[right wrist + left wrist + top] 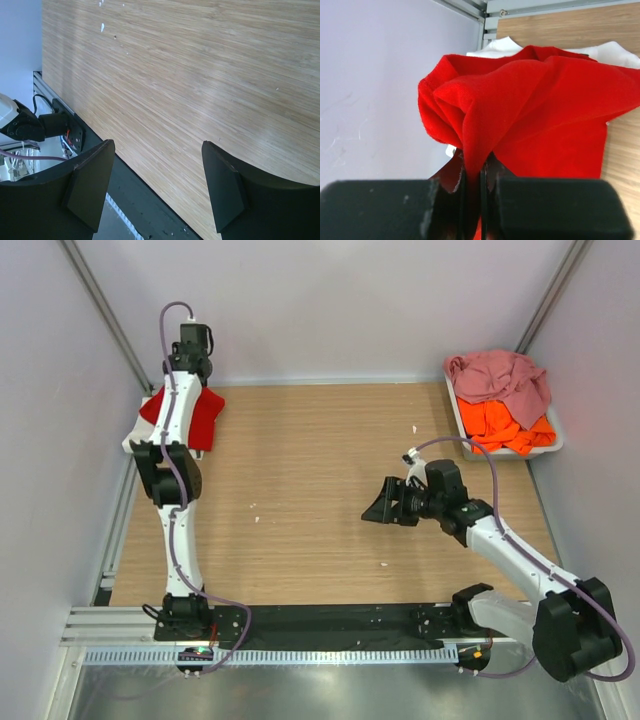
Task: Fold and stack the t-shirts
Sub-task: Neatly place the folded tshirt to the corner, then reset both grippers
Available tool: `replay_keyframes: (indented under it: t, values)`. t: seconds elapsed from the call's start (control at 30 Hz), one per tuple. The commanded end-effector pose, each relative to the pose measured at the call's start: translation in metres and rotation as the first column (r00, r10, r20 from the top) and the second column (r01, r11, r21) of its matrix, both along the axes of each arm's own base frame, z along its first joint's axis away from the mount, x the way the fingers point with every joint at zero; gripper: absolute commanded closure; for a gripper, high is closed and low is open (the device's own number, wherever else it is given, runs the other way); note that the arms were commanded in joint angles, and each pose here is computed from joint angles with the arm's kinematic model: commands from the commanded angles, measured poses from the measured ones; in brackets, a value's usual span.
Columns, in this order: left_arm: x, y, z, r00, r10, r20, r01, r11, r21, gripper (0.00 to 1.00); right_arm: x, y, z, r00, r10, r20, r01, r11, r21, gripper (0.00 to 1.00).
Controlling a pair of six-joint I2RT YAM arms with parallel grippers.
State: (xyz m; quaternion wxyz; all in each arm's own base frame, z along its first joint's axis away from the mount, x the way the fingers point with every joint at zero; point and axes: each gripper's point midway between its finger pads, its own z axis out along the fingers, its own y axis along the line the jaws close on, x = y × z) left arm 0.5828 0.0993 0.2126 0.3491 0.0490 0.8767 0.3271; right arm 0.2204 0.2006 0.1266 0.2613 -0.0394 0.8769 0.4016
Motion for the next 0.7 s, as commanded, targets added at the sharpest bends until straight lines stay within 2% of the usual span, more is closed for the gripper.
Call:
replay_keyframes:
  t: [0.0, 0.07, 0.1, 0.13, 0.17, 0.23, 0.27, 0.3, 0.33, 0.4, 0.43, 0.5, 0.57, 0.67]
  values:
    - [0.02, 0.016, 0.014, 0.997, 0.005, 0.08, -0.011, 0.996, 0.084, 0.93, 0.004, 0.003, -0.002, 1.0, 0.004, 0.009, -0.004, 1.0, -0.011, 0.24]
    - [0.026, 0.019, 0.011, 0.995, 0.008, 0.095, -0.017, 0.995, 0.099, 0.9, 0.003, 0.002, -0.009, 1.0, 0.001, -0.006, -0.001, 1.0, -0.027, 0.24]
    - [0.025, 0.037, 0.001, 0.996, 0.038, 0.084, -0.046, 0.994, 0.099, 0.88, 0.004, 0.002, -0.01, 1.0, 0.0, -0.008, 0.0, 0.999, -0.033, 0.24]
    - [0.029, 0.041, -0.001, 0.994, 0.043, 0.099, -0.052, 0.994, 0.096, 0.83, 0.005, 0.002, -0.014, 1.0, -0.001, -0.024, 0.0, 0.999, -0.04, 0.23]
    - [0.03, 0.045, -0.003, 0.994, 0.051, 0.1, -0.061, 0.993, 0.099, 0.7, 0.005, 0.001, -0.016, 1.0, -0.002, -0.031, 0.001, 0.999, -0.047, 0.24]
    - [0.033, 0.06, -0.011, 0.99, 0.084, 0.117, -0.096, 0.99, 0.104, 0.53, 0.005, 0.001, -0.021, 0.999, -0.005, -0.048, 0.002, 0.998, -0.058, 0.23]
    - [0.032, 0.069, -0.014, 0.986, 0.113, 0.125, -0.127, 0.986, 0.113, 0.37, 0.004, 0.001, -0.027, 0.998, -0.005, -0.065, 0.001, 0.998, -0.069, 0.24]
    - [0.03, 0.083, -0.014, 0.981, 0.141, 0.134, -0.157, 0.981, 0.117, 0.31, 0.004, 0.001, -0.029, 0.998, -0.003, -0.07, -0.002, 0.997, -0.074, 0.23]
    - [0.031, 0.092, -0.019, 0.973, 0.168, 0.158, -0.187, 0.976, 0.112, 0.21, 0.003, 0.0, -0.033, 0.997, -0.004, -0.083, -0.003, 0.996, -0.084, 0.24]
    - [0.024, 0.122, -0.013, 0.952, 0.237, 0.196, -0.26, 0.96, 0.101, 0.17, 0.003, -0.001, -0.039, 0.995, -0.007, -0.096, -0.003, 0.994, -0.105, 0.24]
    - [0.022, 0.129, -0.015, 0.934, 0.276, 0.228, -0.297, 0.953, 0.06, 0.1, 0.003, -0.001, -0.04, 0.995, -0.008, -0.101, -0.003, 0.994, -0.11, 0.24]
    - [0.015, 0.142, -0.005, 0.907, 0.328, 0.264, -0.347, 0.938, 0.027, 0.01, 0.003, 0.0, -0.045, 0.994, -0.008, -0.106, -0.005, 0.992, -0.124, 0.24]
    - [0.013, 0.141, 0.012, 0.88, 0.354, 0.317, -0.366, 0.93, -0.023, 0.0, 0.006, 0.001, -0.045, 0.995, -0.007, -0.099, -0.005, 0.992, -0.128, 0.23]
    - [0.017, 0.126, 0.043, 0.854, 0.348, 0.386, -0.32, 0.938, -0.135, 0.0, 0.011, 0.002, -0.047, 0.995, -0.01, -0.096, -0.004, 0.989, -0.145, 0.23]
